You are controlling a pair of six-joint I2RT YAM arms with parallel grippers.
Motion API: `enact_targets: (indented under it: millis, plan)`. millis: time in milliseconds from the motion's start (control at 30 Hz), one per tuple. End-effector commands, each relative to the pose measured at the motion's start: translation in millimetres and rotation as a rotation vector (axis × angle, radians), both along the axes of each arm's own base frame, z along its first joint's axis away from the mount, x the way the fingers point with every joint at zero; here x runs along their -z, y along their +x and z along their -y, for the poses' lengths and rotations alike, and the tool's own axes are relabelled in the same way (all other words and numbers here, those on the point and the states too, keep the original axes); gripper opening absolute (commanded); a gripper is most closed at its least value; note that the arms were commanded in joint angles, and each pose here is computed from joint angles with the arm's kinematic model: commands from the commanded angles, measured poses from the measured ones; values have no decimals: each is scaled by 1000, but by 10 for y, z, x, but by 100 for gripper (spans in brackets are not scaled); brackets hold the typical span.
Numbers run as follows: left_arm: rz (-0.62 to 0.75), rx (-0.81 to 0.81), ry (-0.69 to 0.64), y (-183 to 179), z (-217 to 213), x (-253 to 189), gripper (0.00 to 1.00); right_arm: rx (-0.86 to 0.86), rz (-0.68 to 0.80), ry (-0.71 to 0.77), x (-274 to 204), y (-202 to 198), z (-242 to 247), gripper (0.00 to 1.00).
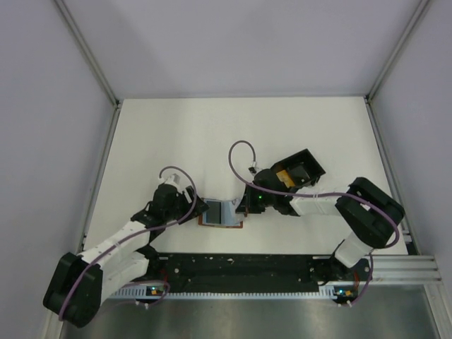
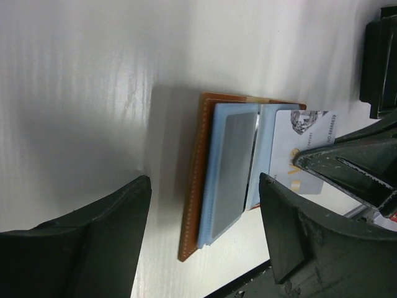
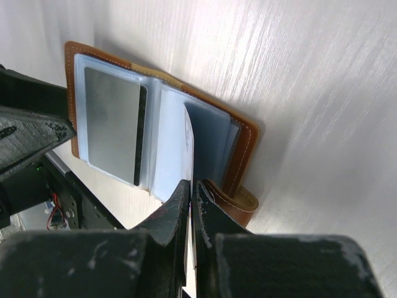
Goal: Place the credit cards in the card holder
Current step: Turn over the card slot in the card holder.
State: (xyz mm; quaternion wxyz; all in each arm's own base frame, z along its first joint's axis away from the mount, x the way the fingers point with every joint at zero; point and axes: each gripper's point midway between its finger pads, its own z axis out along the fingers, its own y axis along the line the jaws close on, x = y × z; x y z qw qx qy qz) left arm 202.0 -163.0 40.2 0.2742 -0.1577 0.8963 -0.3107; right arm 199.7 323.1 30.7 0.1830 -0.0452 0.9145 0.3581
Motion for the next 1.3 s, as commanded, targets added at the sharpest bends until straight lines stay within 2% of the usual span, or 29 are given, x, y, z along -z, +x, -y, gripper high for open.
enact_targets:
  millis: [0,100,300,467,567,733,867,1000,1133,1267]
  plan:
    - [-1,64,-46,-43,121,69,74,35,-8,-104,327,41,235,0]
    - [35,88,-82,-9,189,-12,68,23,-5,-108,336,37,233,0]
    - [97,110,-121,20,242,-174,41,24,-4,-145,378,43,278,0]
    - [150,148,-177,2,319,-294,24,23,-2,-156,396,48,291,0]
    - [179,173,-207,-6,365,-360,19,25,-3,-161,409,48,299,0]
    - [234,226,-259,-28,450,-495,20,26,-3,-167,415,55,308,0]
    - [263,261,-289,-51,498,-568,26,27,-7,-171,433,59,312,0]
    - [265,278,-291,-70,515,-566,26,26,-8,-173,439,60,311,0]
    - [246,278,-269,-64,509,-503,20,26,-8,-173,436,62,309,0]
    - [199,261,-221,-50,473,-379,18,23,0,-168,408,64,301,0]
